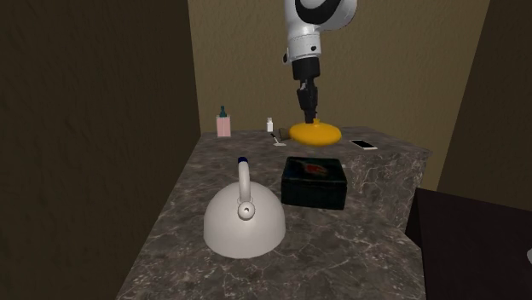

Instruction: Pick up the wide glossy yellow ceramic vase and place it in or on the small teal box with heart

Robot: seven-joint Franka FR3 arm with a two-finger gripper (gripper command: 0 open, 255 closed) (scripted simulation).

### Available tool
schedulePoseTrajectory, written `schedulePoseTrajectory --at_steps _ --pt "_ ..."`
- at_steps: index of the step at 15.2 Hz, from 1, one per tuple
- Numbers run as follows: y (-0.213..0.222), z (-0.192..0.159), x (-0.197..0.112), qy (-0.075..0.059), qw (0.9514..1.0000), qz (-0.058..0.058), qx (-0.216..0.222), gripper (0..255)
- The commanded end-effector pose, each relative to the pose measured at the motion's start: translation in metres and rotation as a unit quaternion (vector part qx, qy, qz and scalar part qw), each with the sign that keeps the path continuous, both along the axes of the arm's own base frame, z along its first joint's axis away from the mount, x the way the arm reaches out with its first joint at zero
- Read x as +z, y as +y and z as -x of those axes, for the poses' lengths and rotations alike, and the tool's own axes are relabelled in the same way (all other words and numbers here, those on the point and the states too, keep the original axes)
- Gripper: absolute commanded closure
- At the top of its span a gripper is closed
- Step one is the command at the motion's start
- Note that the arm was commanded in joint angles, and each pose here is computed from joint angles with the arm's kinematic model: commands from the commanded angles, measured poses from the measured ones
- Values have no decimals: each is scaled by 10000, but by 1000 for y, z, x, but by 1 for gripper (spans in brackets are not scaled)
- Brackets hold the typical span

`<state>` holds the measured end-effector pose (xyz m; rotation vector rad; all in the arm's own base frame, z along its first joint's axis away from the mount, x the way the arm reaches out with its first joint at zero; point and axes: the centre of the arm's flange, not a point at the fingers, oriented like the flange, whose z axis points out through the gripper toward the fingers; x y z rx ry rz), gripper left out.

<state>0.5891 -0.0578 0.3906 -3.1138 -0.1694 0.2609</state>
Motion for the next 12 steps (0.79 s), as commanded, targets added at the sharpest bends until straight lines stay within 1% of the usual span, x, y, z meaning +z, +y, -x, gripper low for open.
schedulePoseTrajectory --at_steps 1,12 --pt "1 0 -11 -4 10000 1 1 255" --pt "1 0 -70 -4 10000 1 1 255"
